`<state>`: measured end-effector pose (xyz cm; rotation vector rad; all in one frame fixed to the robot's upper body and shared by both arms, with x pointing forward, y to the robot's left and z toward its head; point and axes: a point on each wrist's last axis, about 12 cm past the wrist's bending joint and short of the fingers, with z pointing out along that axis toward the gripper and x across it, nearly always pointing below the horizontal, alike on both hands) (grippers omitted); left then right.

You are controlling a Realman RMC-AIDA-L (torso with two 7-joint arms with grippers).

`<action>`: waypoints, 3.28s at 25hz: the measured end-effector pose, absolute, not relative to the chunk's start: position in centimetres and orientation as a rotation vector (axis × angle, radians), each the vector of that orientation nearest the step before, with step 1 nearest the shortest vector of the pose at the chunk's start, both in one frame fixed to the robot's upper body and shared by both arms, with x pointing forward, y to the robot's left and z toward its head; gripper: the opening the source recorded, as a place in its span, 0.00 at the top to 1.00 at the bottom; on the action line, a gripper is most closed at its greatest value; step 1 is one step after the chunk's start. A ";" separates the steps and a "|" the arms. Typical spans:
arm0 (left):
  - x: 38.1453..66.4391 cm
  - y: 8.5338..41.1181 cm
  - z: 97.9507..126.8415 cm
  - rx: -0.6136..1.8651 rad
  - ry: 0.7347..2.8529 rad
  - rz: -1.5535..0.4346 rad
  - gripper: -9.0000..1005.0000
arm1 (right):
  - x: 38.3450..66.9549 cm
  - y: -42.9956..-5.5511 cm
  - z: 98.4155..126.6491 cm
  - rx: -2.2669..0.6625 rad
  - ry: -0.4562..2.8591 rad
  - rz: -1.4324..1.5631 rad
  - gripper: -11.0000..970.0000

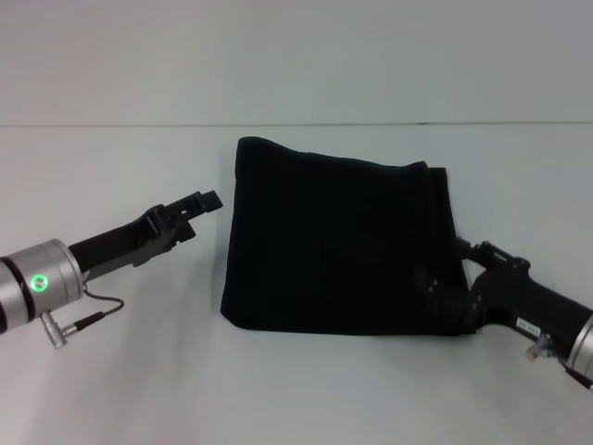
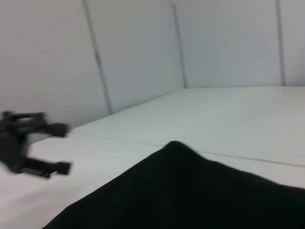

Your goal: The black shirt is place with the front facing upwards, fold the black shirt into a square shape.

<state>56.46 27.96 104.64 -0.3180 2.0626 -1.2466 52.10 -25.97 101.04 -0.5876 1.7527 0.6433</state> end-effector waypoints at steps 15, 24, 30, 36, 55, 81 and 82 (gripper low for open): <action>58.0 27.4 104.8 -0.347 2.161 -1.188 0.10 | 50.5 -26.9 100.3 -0.656 1.772 0.630 0.15; 60.0 25.3 105.2 -0.302 2.214 -1.114 0.10 | 49.6 -26.9 100.3 -0.683 1.745 0.652 0.15; 61.2 23.5 105.1 -0.295 2.224 -1.024 0.10 | 49.0 -27.0 100.1 -0.684 1.741 0.660 0.15; 61.5 22.2 104.8 -0.283 2.239 -0.992 0.10 | 48.8 -26.9 100.0 -0.691 1.746 0.668 0.15; 61.3 20.3 104.6 -0.117 2.262 -0.945 0.20 | 48.7 -26.7 99.9 -0.722 1.746 0.681 0.15; 59.3 22.9 103.6 -0.284 2.189 -1.004 0.90 | 49.1 -26.5 100.3 -0.717 1.730 0.679 0.15; 59.3 22.9 103.6 -0.285 2.186 -1.007 0.89 | 49.2 -26.5 100.3 -0.718 1.729 0.679 0.15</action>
